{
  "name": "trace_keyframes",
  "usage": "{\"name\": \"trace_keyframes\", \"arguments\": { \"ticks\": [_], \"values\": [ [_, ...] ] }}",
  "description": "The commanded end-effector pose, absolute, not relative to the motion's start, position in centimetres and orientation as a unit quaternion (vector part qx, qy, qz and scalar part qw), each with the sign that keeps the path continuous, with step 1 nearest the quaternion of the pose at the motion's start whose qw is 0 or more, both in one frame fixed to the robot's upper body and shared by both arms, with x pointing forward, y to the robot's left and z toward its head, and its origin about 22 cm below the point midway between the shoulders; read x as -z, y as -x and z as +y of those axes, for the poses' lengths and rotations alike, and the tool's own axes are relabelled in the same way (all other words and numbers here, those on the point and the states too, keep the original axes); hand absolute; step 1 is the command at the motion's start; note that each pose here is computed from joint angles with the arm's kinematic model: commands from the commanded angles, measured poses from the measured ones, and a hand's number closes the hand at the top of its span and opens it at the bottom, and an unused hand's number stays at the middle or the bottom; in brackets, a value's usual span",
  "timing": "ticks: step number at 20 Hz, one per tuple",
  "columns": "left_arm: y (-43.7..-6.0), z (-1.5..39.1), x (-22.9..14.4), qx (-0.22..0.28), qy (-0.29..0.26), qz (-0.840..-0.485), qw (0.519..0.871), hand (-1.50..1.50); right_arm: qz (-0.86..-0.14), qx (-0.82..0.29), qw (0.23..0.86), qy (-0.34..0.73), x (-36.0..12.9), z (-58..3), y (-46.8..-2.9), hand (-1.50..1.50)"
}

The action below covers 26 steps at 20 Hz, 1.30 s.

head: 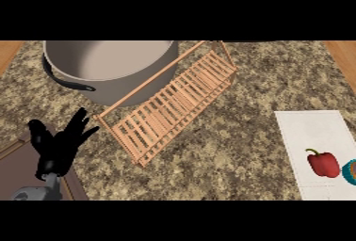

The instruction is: Pick the cupcake from the placemat and place it in the tiered shelf

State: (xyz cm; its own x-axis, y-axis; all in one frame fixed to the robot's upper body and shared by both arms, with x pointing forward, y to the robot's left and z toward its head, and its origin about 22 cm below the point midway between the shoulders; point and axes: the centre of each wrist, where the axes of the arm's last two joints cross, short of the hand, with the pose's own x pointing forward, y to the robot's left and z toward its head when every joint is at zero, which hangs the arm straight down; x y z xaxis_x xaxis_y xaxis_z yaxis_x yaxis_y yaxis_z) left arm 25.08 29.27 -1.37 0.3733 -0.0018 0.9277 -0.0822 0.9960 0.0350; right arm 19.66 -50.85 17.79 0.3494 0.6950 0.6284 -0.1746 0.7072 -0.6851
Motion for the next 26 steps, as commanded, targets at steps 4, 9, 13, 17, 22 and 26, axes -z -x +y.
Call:
{"name": "trace_keyframes", "arguments": {
  "ticks": [4, 9, 13, 17, 22, 26],
  "values": [
    [-24.9, 29.3, 3.1, -0.031, -0.034, -0.522, 0.852, 0.00, -0.457, -0.319, 0.784, 0.272, -14.3, -48.0, -18.9, -1.50],
    [-23.6, 29.0, 4.0, -0.024, -0.052, -0.523, 0.850, 0.00, -0.415, -0.324, 0.796, 0.299, -15.0, -45.5, -18.5, -1.50],
    [-24.6, 29.4, 2.6, -0.024, -0.037, -0.521, 0.853, 0.00, -0.420, -0.310, 0.787, 0.330, -12.8, -46.2, -18.4, -1.50],
    [-24.2, 31.1, 2.8, -0.024, -0.053, -0.523, 0.850, 0.00, -0.419, -0.320, 0.784, 0.328, -13.7, -44.1, -18.0, -1.50],
    [-25.1, 27.8, 1.1, -0.029, -0.048, -0.528, 0.848, 0.00, -0.400, -0.320, 0.792, 0.331, -11.9, -43.5, -18.3, -1.50],
    [-26.0, 29.1, 1.4, -0.021, -0.045, -0.526, 0.849, 0.00, -0.388, -0.318, 0.793, 0.347, -11.4, -46.6, -19.4, -1.50]
  ]
}}
